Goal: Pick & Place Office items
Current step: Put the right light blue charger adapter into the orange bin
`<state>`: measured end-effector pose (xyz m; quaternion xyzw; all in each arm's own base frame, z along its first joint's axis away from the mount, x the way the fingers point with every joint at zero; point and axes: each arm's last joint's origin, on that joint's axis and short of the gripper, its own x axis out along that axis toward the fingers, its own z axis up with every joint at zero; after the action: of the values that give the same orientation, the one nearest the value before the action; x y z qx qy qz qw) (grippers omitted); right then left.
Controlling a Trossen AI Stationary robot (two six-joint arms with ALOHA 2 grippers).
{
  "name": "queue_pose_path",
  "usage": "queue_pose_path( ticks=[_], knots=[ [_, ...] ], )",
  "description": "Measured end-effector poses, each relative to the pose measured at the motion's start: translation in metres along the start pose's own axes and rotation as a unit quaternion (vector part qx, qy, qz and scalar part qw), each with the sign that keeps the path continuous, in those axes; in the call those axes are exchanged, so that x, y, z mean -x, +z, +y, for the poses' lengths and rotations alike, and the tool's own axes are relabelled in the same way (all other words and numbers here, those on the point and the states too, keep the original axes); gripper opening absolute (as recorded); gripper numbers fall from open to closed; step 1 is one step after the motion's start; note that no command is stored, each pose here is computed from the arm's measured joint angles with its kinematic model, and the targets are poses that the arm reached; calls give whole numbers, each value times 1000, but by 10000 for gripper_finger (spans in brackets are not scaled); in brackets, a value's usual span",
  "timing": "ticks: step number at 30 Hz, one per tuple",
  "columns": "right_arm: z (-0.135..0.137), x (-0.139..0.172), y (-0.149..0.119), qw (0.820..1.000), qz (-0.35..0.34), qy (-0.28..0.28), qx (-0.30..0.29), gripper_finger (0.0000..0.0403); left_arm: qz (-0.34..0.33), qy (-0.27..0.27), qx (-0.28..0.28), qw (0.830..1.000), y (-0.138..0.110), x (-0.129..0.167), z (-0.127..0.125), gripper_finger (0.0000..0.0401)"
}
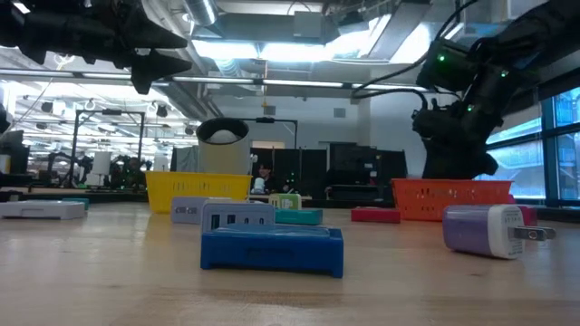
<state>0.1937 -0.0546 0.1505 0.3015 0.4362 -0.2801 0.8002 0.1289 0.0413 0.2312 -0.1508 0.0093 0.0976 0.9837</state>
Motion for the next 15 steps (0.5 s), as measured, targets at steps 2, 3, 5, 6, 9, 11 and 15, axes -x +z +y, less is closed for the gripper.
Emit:
queue_pose_path(
  ticks=[2,3,5,6,9,11,15],
  knots=[
    [2,-2,2,1000,-5,12,4,215,0,0,0,1000,0,0,0,222],
    [2,-3,2,1000,-6,15,5,221,1,0,0,1000,0,0,0,222],
    [3,-4,3,1000,-7,17,7,231,3,1,0,1000,-1,0,0,222],
    [3,-4,3,1000,-6,16,7,234,4,1,0,1000,-1,0,0,222],
    [3,-4,3,1000,-7,17,8,237,4,1,0,1000,-1,0,0,222],
    [3,-4,3,1000,-4,22,9,239,3,1,1,1000,-1,0,0,222],
    [11,2,14,999,-17,40,20,244,3,1,1,1000,-1,0,0,222]
  ],
)
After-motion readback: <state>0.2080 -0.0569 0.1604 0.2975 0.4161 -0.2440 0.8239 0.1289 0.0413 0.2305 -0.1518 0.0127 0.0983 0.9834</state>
